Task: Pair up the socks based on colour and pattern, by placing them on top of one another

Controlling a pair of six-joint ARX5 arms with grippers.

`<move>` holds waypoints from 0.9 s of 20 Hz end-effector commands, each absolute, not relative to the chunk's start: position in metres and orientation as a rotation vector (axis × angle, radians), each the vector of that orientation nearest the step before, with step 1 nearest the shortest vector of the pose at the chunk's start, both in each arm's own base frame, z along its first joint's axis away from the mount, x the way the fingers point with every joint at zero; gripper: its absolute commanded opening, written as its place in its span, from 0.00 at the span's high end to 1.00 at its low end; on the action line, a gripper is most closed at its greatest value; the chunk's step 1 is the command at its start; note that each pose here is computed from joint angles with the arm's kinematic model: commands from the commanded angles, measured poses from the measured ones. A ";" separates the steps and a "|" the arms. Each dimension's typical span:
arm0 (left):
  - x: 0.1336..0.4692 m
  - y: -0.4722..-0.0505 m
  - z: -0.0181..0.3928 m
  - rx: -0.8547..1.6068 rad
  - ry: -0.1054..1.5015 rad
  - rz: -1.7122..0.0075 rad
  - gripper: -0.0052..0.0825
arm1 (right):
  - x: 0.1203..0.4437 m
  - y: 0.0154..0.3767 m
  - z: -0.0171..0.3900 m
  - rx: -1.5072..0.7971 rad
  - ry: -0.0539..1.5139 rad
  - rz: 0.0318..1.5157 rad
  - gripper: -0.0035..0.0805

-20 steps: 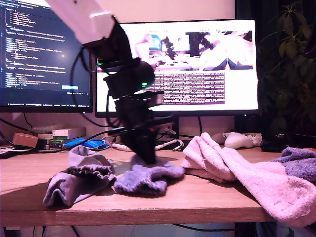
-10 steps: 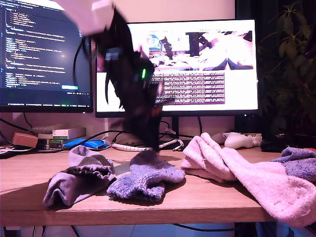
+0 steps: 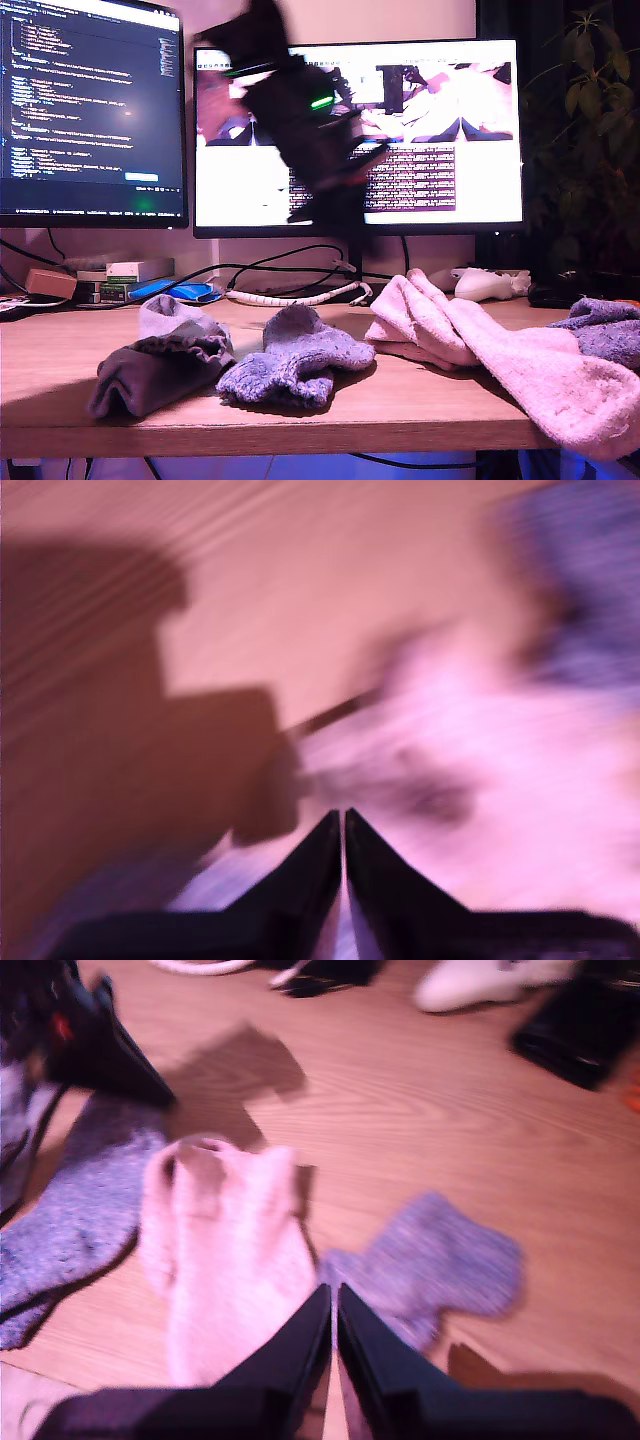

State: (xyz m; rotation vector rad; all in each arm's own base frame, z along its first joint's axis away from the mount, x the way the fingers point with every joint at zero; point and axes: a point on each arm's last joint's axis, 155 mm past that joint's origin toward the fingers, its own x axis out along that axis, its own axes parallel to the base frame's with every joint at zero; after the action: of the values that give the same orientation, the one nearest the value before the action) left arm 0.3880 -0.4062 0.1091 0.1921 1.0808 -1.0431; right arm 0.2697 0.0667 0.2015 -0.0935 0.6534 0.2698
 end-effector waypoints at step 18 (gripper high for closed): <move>0.336 -0.518 0.122 -0.071 1.043 -1.143 0.66 | 0.232 0.028 0.211 -0.037 0.640 0.133 0.97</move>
State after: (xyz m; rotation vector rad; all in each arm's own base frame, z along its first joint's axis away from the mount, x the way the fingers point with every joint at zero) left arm 0.3436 -0.5122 0.1566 -0.0913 0.9800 -1.1458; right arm 0.2288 0.0289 0.2114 -0.0416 0.6419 0.1381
